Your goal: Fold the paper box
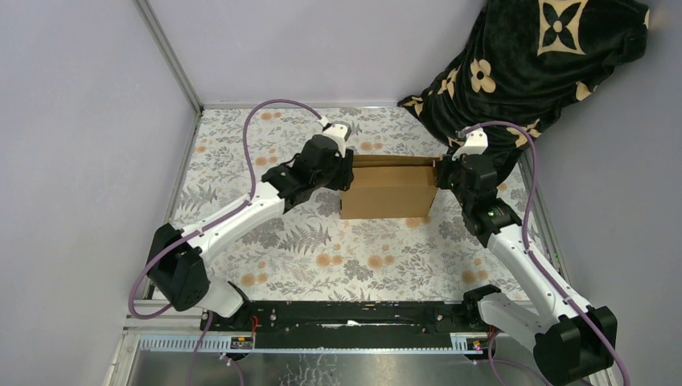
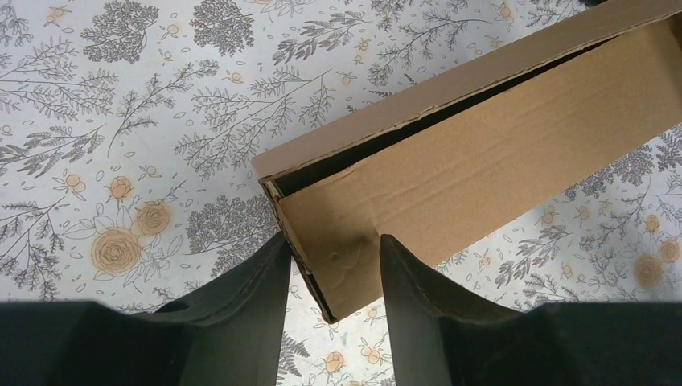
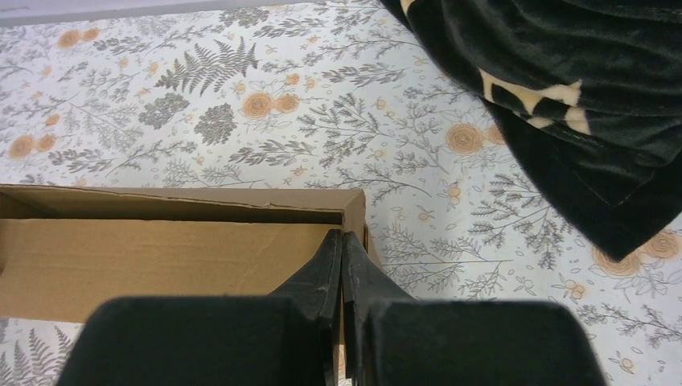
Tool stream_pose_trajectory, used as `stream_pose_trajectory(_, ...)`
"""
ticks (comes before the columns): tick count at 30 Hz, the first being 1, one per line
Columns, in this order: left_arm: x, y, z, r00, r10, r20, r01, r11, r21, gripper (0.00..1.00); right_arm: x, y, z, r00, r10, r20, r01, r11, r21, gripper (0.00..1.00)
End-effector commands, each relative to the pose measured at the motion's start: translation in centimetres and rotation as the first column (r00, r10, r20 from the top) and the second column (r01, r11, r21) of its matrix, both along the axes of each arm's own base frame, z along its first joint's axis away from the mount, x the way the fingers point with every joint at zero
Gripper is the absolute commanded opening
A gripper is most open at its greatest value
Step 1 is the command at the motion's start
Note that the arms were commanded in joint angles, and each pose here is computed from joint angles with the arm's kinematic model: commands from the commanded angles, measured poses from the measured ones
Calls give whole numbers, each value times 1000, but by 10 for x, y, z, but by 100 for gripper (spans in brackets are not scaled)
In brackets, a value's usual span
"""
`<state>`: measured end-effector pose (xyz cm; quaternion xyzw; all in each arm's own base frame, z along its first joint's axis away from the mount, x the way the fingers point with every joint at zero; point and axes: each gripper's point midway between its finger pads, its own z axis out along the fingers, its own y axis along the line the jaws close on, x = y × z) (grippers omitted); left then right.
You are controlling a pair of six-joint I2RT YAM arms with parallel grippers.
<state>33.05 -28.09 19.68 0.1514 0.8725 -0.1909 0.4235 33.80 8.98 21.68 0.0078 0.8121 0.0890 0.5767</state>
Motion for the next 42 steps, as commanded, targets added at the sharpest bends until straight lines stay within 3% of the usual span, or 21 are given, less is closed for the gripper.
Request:
stream_pose_trajectory(1,1,12,0,999,20,47,-19,1000,-19,53,-29,18,-54,971,93,-219,-95,995,2,0)
stream_pose_trajectory(7,3,20,7,996,42,73,-36,996,-84,63,-30,18,-54,971,96,-221,-98,995,3,0)
stream_pose_trajectory(17,20,36,14,986,138,90,-139,990,-4,62,-29,21,-53,969,102,-223,-101,995,12,0)
stream_pose_trajectory(22,16,38,55,978,125,168,-115,991,-72,62,-30,21,-53,969,102,-223,-102,995,12,0)
stream_pose_trajectory(27,0,20,107,978,21,206,14,986,-168,62,-30,22,-53,968,105,-226,-105,994,13,0)
stream_pose_trajectory(32,-1,5,135,973,-43,227,92,973,-213,54,-30,23,-52,969,107,-224,-107,994,13,0)
stream_pose_trajectory(34,8,-1,136,975,-60,214,105,973,-206,46,-31,23,-52,969,107,-224,-106,994,15,0)
stream_pose_trajectory(36,23,-8,128,982,-68,177,103,975,-198,35,-31,22,-51,969,106,-225,-106,994,12,0)
stream_pose_trajectory(42,57,-29,83,992,-105,75,118,974,-194,20,-30,24,-49,969,109,-220,-108,994,17,0)
